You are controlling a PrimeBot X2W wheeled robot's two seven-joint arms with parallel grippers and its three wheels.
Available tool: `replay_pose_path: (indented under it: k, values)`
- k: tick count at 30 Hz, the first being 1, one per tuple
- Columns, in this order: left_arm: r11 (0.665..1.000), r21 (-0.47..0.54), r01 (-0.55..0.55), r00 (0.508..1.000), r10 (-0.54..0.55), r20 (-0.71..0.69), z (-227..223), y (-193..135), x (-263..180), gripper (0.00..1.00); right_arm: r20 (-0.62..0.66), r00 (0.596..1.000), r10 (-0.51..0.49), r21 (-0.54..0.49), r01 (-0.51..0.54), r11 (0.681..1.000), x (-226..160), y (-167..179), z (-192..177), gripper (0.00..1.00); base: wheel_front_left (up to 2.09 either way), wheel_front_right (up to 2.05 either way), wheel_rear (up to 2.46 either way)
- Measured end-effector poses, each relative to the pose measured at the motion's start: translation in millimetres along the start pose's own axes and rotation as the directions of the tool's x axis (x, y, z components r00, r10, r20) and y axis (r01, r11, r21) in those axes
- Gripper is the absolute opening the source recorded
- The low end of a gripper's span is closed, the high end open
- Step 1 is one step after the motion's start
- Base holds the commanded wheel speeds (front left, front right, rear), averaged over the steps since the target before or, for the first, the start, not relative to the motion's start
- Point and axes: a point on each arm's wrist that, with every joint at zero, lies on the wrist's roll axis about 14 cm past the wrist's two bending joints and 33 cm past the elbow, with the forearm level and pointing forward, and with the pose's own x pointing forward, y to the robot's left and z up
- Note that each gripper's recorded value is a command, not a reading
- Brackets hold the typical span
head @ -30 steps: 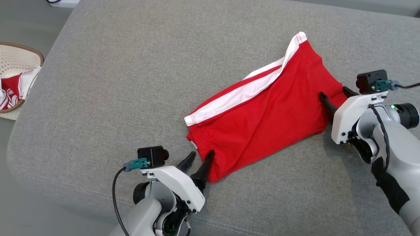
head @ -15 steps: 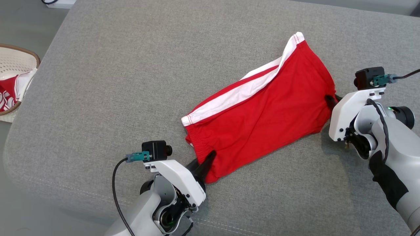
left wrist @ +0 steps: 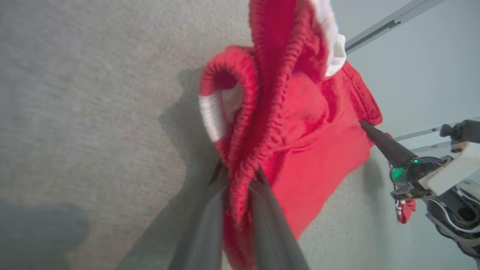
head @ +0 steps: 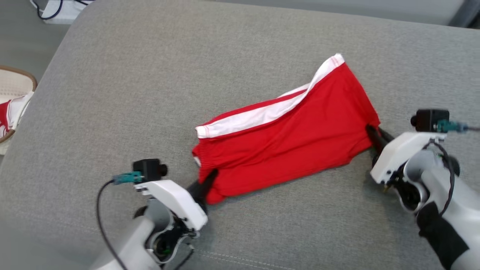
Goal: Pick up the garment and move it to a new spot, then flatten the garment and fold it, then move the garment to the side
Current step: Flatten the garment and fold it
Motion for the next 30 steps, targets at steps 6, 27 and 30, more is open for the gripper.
replay_pose_path:
  k: [6,27,30]
  values:
    - [0.999,0.041,0.004,1.000,-0.004,-0.021,6,6,-10,0.00,0.112,0.994,-0.015,0.143,-0.001,0.990,-33,-2,-16,0.00,0.00,0.00,0.00]
    - [0.998,0.061,-0.013,0.991,0.021,-0.133,-21,5,-17,0.00,0.188,0.969,-0.162,0.388,0.078,0.918,-119,-6,-82,0.00,0.00,0.00,0.00]
    - [0.997,0.069,-0.028,0.991,0.036,-0.126,-19,9,-21,0.45,0.188,0.969,-0.159,0.406,0.071,0.911,-122,-1,-81,1.00,0.00,0.00,0.00]
